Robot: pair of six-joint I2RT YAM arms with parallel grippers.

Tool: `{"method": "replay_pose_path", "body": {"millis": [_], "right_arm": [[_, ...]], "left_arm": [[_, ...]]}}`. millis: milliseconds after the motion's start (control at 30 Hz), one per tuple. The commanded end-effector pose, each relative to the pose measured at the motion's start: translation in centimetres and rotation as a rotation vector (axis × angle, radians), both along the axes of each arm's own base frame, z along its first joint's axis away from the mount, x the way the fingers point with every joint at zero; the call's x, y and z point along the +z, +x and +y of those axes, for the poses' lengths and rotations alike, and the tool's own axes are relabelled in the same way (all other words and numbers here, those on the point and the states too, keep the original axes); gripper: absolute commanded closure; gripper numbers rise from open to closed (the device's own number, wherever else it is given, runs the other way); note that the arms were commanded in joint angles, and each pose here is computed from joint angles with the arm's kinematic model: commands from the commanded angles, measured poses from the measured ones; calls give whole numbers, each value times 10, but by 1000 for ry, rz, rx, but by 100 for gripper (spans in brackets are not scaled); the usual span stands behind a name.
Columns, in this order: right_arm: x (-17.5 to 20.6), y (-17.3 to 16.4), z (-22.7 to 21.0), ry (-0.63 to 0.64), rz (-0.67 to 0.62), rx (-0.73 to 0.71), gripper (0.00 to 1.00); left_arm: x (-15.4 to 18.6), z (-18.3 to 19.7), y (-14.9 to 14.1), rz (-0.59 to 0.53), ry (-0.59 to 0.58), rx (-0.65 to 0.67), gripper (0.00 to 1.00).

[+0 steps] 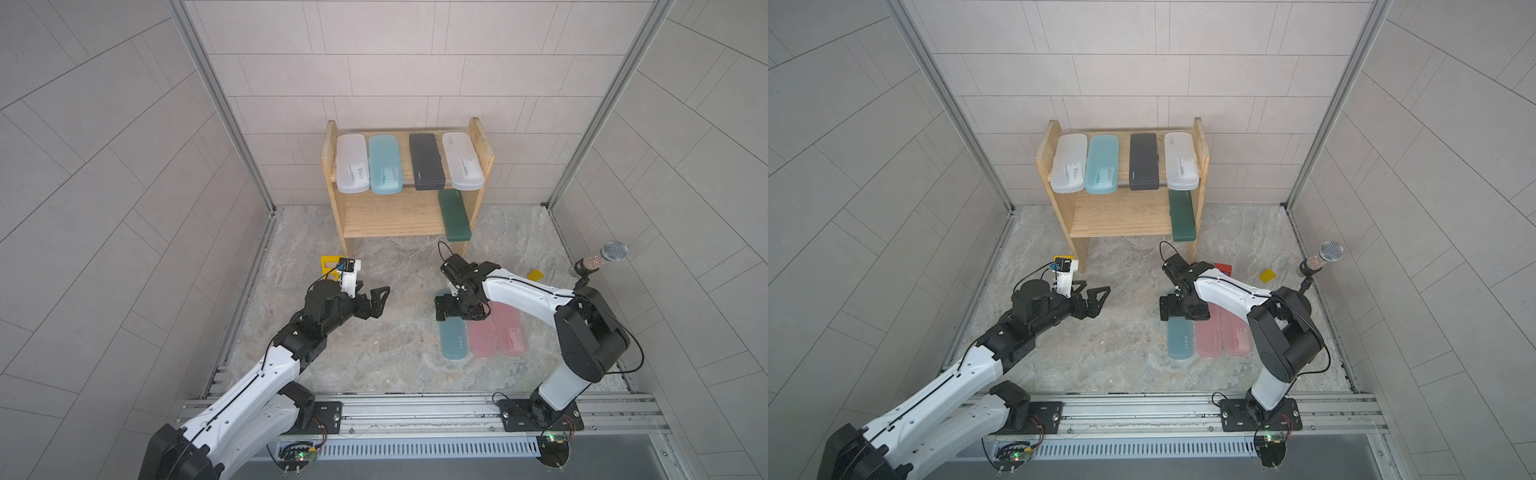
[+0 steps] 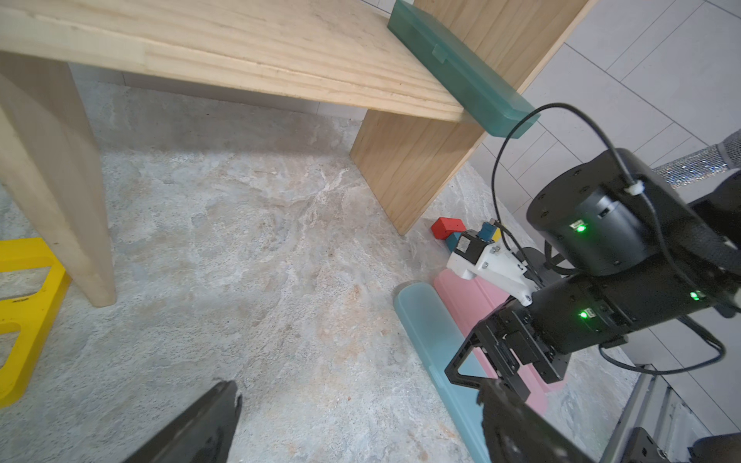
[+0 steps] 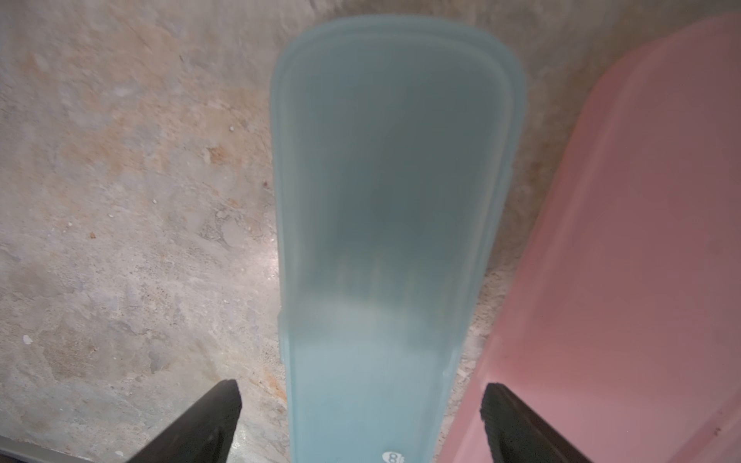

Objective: Remove the pencil cases from the shelf
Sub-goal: Place the pencil case at the center of the board, then pick up the pencil case from the shelf.

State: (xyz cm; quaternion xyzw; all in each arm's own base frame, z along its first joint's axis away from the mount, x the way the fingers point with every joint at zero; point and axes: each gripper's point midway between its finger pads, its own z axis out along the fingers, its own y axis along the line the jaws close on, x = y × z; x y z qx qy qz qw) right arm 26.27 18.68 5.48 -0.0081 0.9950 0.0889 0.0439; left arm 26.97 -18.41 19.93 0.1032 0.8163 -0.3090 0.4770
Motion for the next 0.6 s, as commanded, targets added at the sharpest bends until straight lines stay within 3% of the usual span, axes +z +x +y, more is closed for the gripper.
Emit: {"method": "replay_pose_path", "body": {"millis": [0,200,333,567], "right_arm": [[31,5,-9,-1,-103,-10,0],[103,16,-53,-2,-373,-142,0],[127,14,-92,138,-401,-310,0],[140,6,-125,130,-380,-355,0]], "left_arm": [[30,-9,5,-38,-70,-28,0],[64,-46,20,46,-314,-116,0],[90,-80,30,112,-497,-207,0],[93,-128,50,244,-522,-224,0]]}}
